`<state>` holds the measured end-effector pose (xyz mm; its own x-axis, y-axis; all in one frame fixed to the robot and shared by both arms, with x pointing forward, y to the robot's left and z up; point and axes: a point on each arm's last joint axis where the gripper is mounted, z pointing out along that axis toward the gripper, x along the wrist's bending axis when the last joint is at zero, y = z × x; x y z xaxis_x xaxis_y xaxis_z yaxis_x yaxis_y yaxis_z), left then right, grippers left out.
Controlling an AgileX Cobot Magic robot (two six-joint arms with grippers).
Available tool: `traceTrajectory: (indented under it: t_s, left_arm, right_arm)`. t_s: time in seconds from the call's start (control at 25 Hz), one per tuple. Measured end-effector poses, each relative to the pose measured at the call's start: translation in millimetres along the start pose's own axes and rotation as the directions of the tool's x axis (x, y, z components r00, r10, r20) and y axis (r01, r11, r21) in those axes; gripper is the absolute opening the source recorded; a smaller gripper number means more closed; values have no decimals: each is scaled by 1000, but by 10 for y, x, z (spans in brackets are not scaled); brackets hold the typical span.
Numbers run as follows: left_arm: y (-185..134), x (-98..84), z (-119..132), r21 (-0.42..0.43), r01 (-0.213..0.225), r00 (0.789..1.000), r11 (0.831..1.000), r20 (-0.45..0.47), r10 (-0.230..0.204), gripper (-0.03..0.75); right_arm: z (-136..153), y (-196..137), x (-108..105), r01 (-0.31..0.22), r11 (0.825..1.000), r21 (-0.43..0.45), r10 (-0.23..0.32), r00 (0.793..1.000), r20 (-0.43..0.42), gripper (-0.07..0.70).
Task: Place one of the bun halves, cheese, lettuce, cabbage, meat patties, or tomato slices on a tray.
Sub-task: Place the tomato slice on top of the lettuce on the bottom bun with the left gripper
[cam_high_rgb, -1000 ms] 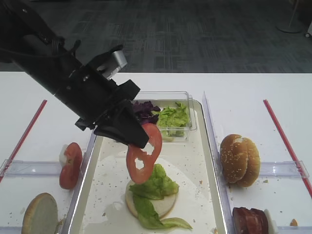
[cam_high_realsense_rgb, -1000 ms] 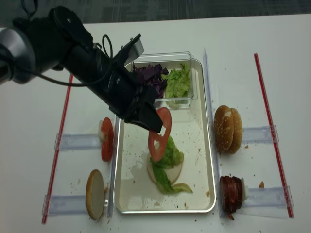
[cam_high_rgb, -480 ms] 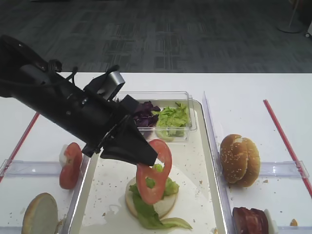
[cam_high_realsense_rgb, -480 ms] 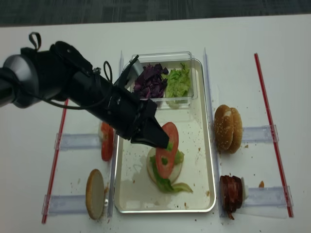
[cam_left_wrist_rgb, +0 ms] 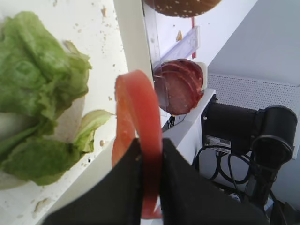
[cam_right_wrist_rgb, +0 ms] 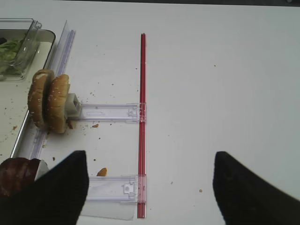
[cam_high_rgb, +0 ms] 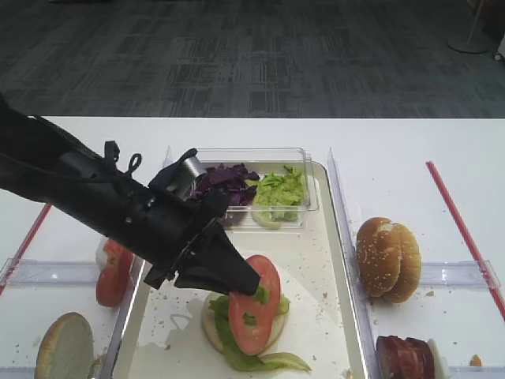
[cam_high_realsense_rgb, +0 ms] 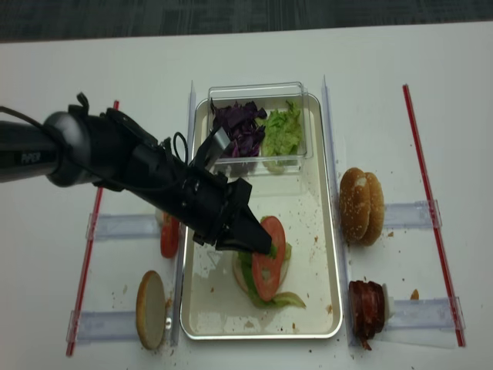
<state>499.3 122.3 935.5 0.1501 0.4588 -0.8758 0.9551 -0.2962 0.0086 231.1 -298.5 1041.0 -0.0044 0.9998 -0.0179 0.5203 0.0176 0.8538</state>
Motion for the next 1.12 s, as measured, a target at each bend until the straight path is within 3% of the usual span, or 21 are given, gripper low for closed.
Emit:
traceTrajectory:
  t_s: [0.48,0.88,1.12]
  left_arm:
    - [94,208,-17,-50,45,999,998,31,-43,44]
    - [93,207,-17,-50,42,999,998,31,-41,44]
    - [98,368,72,-22,82,996,996,29,-81,44]
  right_arm:
    - [0,0,0,0,1000,0,0,1000,0,571]
    - [0,0,0,0,1000,0,0,1000,0,571]
    - [0,0,0,0,1000,0,0,1000,0,571]
